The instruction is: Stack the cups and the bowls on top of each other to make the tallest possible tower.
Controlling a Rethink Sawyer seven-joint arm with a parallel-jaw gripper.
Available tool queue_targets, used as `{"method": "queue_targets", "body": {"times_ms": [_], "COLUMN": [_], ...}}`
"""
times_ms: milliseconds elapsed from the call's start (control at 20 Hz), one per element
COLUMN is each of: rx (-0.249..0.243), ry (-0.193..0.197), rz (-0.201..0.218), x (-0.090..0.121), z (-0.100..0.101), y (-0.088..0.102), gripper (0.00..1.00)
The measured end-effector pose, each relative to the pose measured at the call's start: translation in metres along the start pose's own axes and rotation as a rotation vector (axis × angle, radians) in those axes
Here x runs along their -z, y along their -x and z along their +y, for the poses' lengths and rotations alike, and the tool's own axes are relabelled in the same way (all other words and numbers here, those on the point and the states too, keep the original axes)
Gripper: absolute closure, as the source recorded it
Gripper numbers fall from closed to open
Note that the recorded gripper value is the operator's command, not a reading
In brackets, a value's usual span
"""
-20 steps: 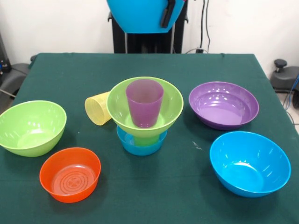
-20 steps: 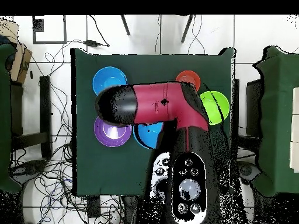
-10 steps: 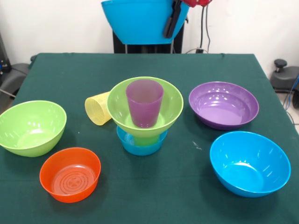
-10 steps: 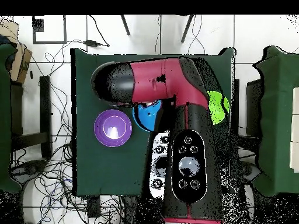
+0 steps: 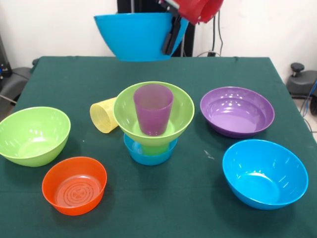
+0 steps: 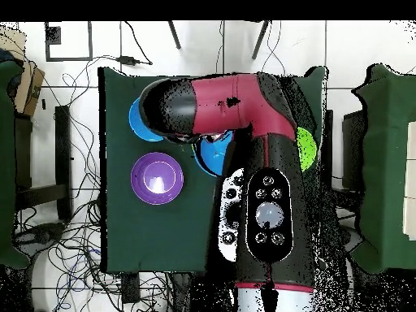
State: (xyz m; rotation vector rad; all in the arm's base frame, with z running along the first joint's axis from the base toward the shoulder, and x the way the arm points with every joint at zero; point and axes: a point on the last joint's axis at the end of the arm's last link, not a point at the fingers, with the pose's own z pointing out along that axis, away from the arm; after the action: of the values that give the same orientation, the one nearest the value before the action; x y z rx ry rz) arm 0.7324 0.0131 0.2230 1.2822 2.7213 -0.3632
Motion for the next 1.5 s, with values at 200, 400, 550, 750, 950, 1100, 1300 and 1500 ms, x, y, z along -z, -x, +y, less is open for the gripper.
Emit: {"method": "queue_targets", "body": {"times_ms": [200,400,550,750,950,1100,1300,1500], "rx": [0.024,0.028,0.032,0.036,0.037,0.037,0.036,0.032], "ry": [-0.009,-0.020,-0.028,-0.036,-0.033,-0.025,-0.016,-0.007], "rz": [0.013,0.027,0.039,0.050,0.050,0.043,0.032,0.022], "x": [-0.015,-0.027,-0.037,-0.047,-0.057,-0.057,-0.055,-0.050], "z": [-0.001,-0.002,-0.001,0.001,0.011,0.017,0.024,0.027], "y": [0.006,0.005,0.002,-0.001,0.001,0.004,0.007,0.012], "gripper": [1.00,1.00,1.00,1.00,1.00,1.00,1.00,1.00]}}
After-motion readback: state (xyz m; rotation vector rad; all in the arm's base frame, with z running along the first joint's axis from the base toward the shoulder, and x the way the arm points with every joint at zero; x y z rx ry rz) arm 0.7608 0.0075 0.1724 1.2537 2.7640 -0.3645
